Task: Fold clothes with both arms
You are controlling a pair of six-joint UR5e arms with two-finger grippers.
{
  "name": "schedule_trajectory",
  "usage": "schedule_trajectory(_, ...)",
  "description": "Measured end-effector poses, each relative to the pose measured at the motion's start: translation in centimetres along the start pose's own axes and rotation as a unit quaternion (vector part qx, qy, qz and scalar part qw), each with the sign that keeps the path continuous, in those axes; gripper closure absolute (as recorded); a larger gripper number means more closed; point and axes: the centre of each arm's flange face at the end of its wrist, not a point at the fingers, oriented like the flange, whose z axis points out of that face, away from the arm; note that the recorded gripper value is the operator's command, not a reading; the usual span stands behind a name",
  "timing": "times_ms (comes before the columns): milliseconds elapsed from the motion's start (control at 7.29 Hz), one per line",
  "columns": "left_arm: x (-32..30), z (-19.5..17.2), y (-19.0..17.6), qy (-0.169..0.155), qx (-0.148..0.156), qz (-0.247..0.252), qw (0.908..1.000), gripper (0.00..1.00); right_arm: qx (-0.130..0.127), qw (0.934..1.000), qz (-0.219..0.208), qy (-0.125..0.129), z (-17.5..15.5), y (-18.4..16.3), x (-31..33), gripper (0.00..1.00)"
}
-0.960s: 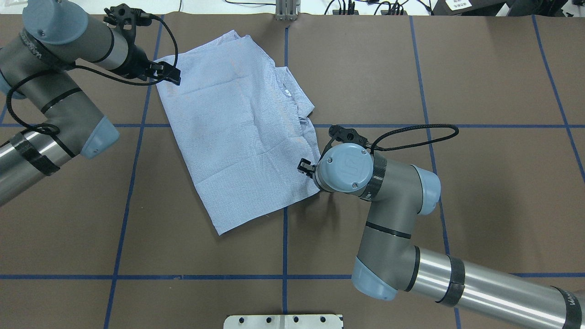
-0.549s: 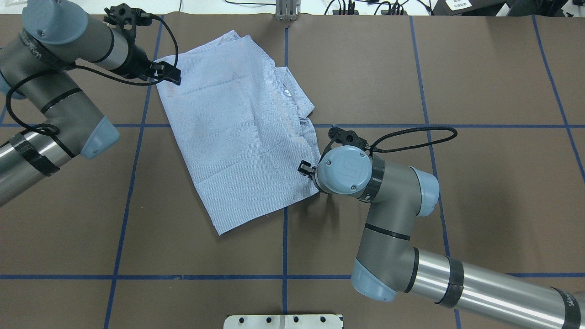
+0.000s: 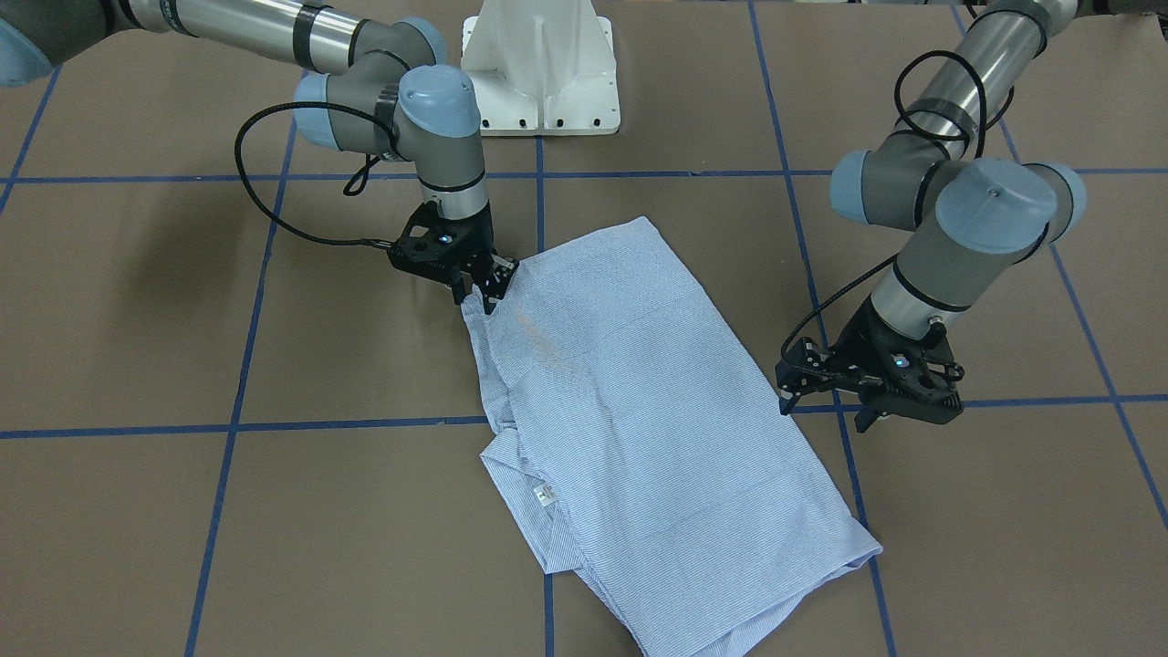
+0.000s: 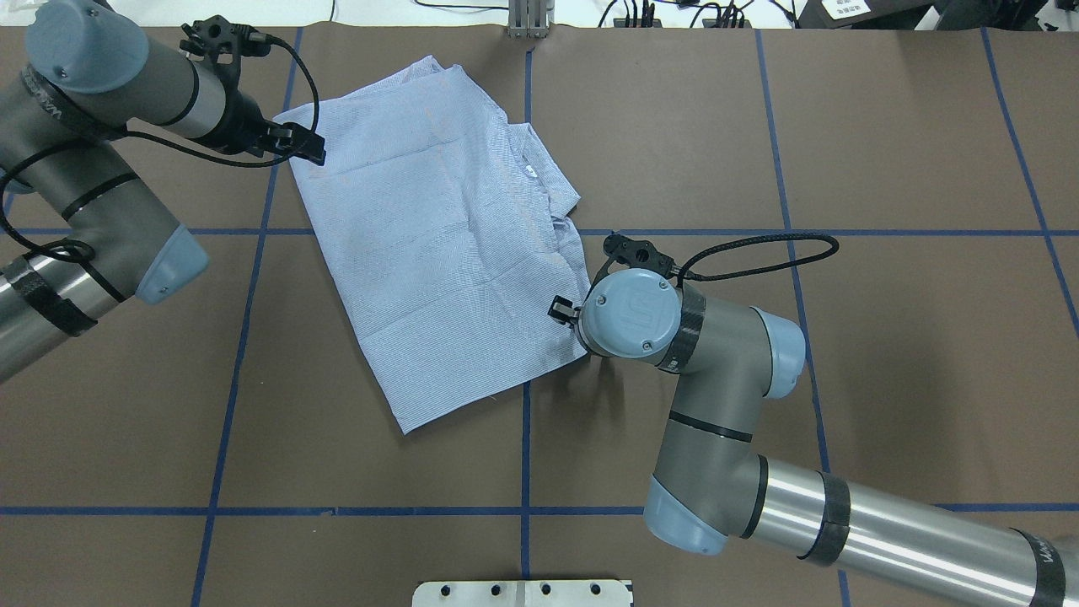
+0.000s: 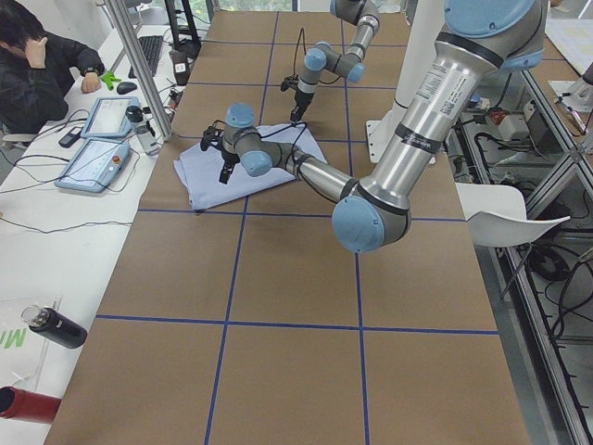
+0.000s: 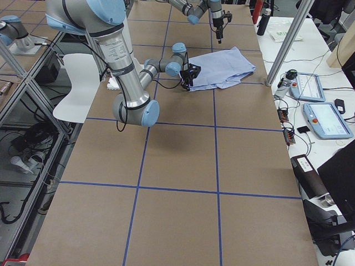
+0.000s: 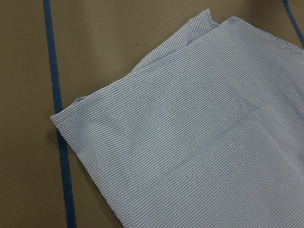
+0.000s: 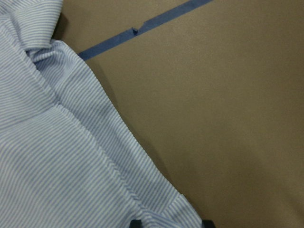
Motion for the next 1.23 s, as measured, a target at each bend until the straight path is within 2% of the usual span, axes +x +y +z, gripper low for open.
schedule_trajectory(686, 0.1, -0.1, 0.0, 0.001, 0.000, 0.000, 1.0000, 0.00, -0.005, 0.9999, -0.006, -0.013, -1.6, 0.1, -0.3, 1.00)
schedule_trajectory(823, 0.1, -0.1, 0.0, 0.001, 0.001, 0.001, 1.0000, 0.00, -0.007, 0.9998, -0.007, -0.018, -2.2, 0.1, -0.2, 0.39)
schedule_trajectory(960, 0.1, -0.1, 0.0, 0.001, 0.001, 0.001, 1.0000, 0.00, -0.006, 0.9998, -0.011, -0.018, -2.3, 0.0, 0.2, 0.28)
schedule_trajectory(1235, 0.1, -0.1, 0.0, 0.001, 0.000, 0.000, 1.0000, 0.00, 0.001, 0.9998, -0.020, -0.009, -1.4, -0.3, 1.5, 0.28)
